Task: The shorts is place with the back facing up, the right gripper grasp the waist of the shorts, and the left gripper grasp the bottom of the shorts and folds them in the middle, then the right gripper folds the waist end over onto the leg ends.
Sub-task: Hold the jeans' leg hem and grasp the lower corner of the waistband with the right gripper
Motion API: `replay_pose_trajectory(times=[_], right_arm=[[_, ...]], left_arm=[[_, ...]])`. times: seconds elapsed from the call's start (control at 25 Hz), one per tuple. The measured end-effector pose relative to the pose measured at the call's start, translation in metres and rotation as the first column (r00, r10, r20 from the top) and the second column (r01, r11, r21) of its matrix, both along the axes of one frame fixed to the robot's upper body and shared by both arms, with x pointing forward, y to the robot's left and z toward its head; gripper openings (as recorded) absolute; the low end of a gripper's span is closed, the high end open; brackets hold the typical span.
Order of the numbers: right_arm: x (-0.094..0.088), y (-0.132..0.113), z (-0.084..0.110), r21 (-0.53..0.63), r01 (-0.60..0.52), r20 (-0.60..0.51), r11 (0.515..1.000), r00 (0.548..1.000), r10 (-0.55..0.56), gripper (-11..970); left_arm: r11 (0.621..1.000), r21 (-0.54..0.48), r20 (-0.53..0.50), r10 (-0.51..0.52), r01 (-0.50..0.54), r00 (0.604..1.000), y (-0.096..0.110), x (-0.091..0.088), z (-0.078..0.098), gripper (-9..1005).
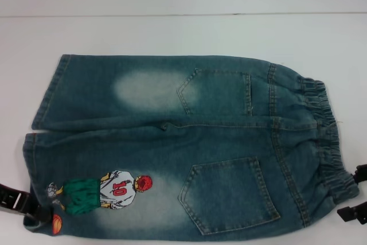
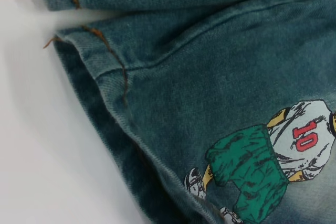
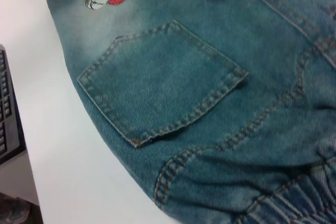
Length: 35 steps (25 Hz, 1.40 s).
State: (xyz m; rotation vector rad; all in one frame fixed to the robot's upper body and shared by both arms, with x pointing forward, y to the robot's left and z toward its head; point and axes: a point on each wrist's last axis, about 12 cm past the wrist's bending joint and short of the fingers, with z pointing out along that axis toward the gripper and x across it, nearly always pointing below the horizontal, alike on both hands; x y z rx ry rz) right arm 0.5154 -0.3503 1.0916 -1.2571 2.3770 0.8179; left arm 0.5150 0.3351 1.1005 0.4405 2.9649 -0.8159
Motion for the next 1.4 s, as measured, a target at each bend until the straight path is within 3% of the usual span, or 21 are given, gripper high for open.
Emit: replay_pose_trajectory(times=[0.72, 1.16, 1.28, 1.4], right_arm=[[-0.005, 0.002, -0.005, 0.026, -0.006, 0.020, 1.000, 1.000, 0.006, 829], [-0.007, -0.004, -0.009, 0.014, 0.033, 0.034, 0.999, 0.999, -0.033, 588], [-0.008, -0.004, -0.009, 0.016, 0.033, 0.034, 0.999, 0.999, -0.034, 334], [-0.009, -0.004, -0.008, 0.035, 0.031, 0.043, 0.999, 0.999, -0.032, 195]], left_arm=[[1.000, -0.010, -0.002, -0.003, 0.003, 1.000, -0.004, -0.002, -0.003, -2], [1.000, -0.013, 0.006, 0.002, -0.002, 1.000, -0.005, -0.001, -0.005, -2], [1.000, -0.015, 0.003, 0.002, -0.002, 1.000, -0.006, -0.001, -0.006, -2], [1.000, -0.019, 0.013, 0.006, -0.005, 1.000, -0.005, -0.001, -0.006, -2]])
